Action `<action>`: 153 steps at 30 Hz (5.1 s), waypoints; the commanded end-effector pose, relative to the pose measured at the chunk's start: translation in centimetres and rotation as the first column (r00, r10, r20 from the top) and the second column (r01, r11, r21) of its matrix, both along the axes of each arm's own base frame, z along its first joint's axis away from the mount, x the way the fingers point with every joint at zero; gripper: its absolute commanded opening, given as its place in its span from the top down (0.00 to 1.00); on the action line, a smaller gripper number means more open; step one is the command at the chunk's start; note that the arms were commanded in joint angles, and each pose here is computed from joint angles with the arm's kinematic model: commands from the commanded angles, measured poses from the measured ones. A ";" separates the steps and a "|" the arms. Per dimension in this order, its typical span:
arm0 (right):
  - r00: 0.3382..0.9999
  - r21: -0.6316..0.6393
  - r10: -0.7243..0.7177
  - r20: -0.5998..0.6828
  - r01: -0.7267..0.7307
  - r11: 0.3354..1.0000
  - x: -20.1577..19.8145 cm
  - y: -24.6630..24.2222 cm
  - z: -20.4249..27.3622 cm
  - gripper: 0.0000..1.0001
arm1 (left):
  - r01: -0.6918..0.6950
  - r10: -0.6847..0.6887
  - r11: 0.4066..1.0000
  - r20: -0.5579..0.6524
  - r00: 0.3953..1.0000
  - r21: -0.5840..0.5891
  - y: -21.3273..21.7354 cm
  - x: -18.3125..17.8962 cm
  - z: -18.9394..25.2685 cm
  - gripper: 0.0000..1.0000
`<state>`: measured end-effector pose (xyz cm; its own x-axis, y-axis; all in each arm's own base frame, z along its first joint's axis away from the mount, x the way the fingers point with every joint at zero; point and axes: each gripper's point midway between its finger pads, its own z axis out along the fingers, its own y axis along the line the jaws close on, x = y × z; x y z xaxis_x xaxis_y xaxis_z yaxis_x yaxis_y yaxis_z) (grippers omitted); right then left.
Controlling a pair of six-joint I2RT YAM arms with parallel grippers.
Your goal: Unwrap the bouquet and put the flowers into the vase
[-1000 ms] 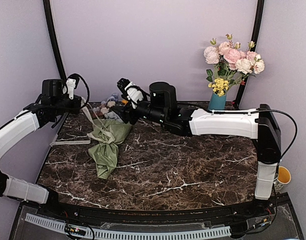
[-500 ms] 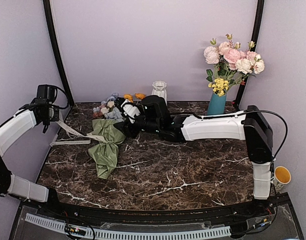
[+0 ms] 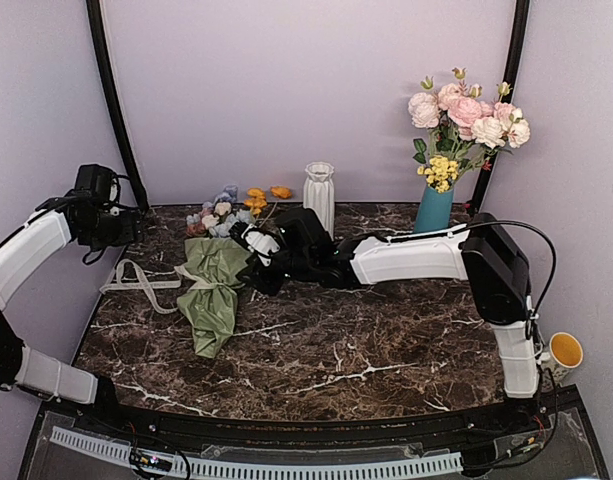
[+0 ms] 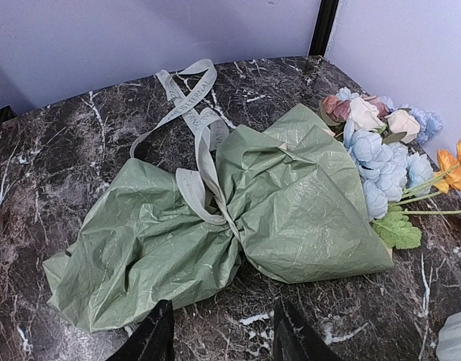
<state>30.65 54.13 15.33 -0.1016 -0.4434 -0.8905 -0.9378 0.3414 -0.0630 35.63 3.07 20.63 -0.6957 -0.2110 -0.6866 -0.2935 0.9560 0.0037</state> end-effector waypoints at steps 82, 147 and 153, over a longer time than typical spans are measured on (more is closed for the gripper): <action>0.668 0.241 -0.112 -0.736 0.412 0.879 7.2 -4.9 -4.5 0.31 | 0.713 -0.784 0.595 -0.074 0.616 -0.370 -25.9 -8.2 -12.8 1.00; 0.599 0.236 0.037 -0.800 0.257 0.937 7.2 0.6 -6.3 0.61 | 0.770 -0.846 0.502 -0.042 0.531 -0.393 -27.9 -7.2 -11.4 1.00; 0.595 0.217 0.027 -0.803 0.251 0.943 7.1 0.9 -6.7 0.84 | 0.773 -0.848 0.501 -0.045 0.528 -0.389 -27.9 -7.0 -11.5 1.00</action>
